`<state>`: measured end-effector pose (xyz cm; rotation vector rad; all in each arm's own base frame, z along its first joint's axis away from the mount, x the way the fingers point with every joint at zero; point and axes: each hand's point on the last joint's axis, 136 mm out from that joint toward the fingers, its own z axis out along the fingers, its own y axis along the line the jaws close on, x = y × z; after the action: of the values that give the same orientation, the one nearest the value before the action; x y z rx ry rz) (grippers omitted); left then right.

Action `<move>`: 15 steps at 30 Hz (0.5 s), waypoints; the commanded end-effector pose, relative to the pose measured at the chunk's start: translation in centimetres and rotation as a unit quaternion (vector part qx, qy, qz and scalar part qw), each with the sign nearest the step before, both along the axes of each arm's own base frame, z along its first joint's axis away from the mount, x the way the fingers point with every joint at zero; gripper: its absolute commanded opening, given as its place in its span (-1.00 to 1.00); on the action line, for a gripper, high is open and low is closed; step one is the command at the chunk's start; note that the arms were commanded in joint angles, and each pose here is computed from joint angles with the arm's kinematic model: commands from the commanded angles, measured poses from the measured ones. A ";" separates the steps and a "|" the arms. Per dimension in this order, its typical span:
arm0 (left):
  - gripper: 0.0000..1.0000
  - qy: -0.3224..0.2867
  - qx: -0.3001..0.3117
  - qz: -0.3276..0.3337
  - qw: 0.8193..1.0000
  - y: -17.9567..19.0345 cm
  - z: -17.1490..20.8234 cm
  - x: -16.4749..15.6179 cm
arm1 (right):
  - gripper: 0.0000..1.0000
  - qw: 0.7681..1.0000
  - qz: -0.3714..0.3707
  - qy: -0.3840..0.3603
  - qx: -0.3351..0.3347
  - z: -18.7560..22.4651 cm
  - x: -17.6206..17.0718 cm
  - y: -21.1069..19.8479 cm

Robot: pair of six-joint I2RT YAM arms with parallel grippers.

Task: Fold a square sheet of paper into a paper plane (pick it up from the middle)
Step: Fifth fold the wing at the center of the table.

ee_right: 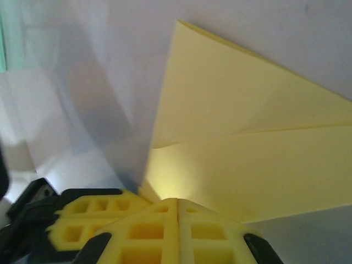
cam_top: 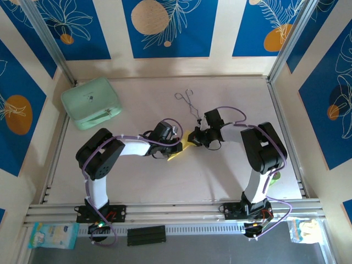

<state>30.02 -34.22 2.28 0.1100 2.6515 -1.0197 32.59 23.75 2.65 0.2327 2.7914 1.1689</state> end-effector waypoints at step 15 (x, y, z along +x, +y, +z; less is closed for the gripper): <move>-1.00 0.061 0.066 0.006 0.996 3.2 -3.7 -2.8 | -0.97 0.991 -0.128 0.023 -0.020 -3.7 2.9 -7.1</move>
<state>29.97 -34.16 2.19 0.1099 2.6506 -1.0198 34.64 20.29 1.56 0.4228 2.7107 1.2258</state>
